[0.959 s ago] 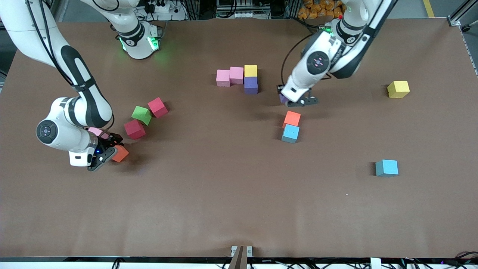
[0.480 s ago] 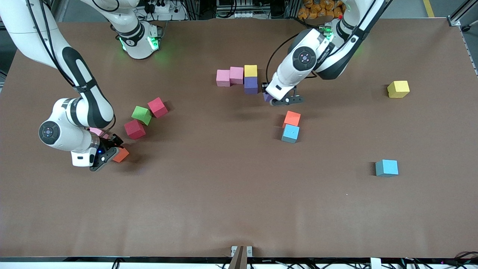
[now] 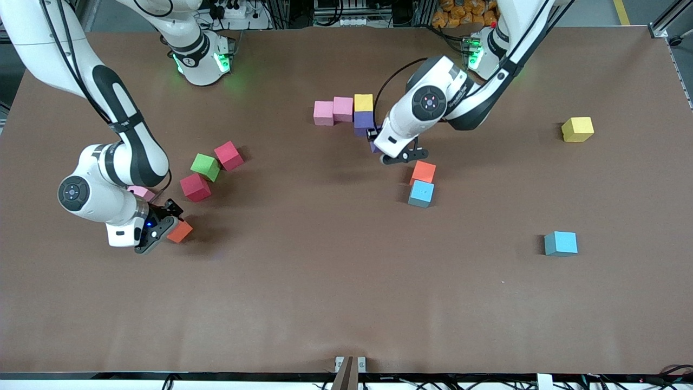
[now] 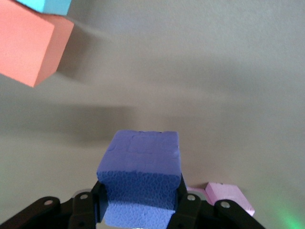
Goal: Form number 2 with 11 blocks
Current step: 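Lift the orange block with the right gripper while the left gripper carries purple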
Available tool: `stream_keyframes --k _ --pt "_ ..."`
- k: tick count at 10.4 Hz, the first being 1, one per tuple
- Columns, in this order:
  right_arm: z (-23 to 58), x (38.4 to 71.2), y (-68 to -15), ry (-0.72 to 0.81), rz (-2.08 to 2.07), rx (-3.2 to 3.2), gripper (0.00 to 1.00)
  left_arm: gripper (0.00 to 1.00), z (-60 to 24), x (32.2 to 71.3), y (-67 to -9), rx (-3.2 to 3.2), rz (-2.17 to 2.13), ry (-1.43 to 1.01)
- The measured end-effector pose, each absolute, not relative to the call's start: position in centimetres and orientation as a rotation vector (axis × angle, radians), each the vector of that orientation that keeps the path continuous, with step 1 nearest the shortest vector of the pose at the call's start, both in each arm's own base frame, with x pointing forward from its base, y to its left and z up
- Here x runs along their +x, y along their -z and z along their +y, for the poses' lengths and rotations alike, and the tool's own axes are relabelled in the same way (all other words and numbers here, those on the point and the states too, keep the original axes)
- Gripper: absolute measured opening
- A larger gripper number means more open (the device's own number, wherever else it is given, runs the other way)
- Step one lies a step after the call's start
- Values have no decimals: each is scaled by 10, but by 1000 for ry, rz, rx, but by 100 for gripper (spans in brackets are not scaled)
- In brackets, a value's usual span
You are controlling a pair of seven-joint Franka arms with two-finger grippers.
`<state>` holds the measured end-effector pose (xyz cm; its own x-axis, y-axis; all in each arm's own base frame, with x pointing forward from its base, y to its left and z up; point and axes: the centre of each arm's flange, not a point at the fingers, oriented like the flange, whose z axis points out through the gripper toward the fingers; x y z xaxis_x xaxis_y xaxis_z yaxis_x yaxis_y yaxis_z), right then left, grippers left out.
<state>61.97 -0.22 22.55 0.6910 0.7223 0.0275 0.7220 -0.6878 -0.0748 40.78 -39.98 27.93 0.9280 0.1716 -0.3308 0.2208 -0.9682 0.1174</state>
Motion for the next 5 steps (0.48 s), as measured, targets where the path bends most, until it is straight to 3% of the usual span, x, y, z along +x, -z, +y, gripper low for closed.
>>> stream_keyframes --k 3,5 --pt "32 628 -243 46 -1158 -2820 58 56 -420 408 -257 2955 285 507" --pt "60 623 -252 3 -1032 -2845 58 56 -433 400 -244 2975 266 521"
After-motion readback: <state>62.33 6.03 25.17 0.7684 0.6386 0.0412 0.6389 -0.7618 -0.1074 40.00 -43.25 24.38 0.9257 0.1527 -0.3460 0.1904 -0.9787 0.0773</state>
